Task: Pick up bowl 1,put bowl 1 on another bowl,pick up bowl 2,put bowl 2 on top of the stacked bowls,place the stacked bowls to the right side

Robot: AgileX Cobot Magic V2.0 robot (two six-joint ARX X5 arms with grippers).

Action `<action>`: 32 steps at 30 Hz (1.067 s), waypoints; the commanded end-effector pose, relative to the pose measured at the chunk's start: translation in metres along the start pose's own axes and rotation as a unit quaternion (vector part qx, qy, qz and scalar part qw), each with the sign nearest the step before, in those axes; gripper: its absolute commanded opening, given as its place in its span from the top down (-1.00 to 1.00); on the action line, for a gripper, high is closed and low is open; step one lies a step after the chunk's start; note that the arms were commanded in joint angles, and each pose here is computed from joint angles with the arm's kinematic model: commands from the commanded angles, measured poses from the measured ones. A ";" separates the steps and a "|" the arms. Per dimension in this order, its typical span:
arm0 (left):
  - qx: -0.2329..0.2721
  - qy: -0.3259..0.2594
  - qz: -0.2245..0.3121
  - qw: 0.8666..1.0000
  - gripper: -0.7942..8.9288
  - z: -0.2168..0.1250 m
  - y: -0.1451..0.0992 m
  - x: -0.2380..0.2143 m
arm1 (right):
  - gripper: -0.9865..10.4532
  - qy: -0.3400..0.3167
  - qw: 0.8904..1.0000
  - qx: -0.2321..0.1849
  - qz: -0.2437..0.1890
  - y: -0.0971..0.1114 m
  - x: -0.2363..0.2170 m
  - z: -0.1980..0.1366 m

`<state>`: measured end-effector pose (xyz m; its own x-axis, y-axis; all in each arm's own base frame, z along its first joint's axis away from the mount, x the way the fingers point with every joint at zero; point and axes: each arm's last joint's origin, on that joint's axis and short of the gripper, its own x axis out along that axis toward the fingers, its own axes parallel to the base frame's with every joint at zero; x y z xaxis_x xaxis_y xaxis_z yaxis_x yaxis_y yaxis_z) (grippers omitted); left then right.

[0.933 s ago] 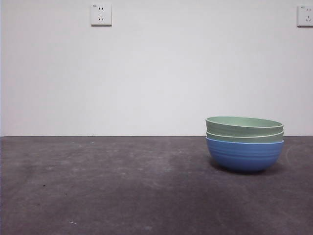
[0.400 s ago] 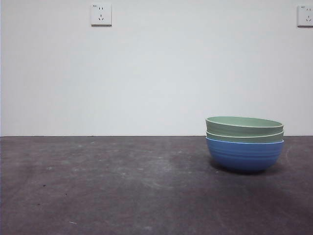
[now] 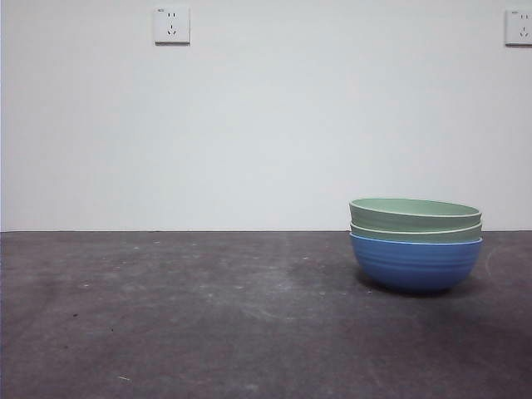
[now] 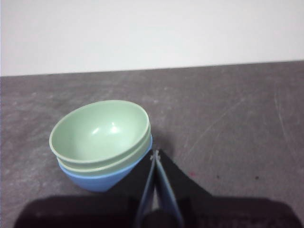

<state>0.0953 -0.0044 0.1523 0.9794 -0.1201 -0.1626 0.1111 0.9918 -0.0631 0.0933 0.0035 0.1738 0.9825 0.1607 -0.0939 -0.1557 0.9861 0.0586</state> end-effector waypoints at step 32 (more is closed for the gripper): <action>-0.004 0.005 0.003 1.000 0.84 -0.004 0.001 0.001 | 0.82 0.032 0.999 0.017 0.000 -0.001 0.005 -0.024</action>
<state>0.0954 -0.0044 0.1522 0.9793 -0.1201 -0.1629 0.1111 0.9918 -0.0631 0.0952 0.0039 0.1543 0.9754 0.1653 -0.1460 -0.1546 0.9846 0.0820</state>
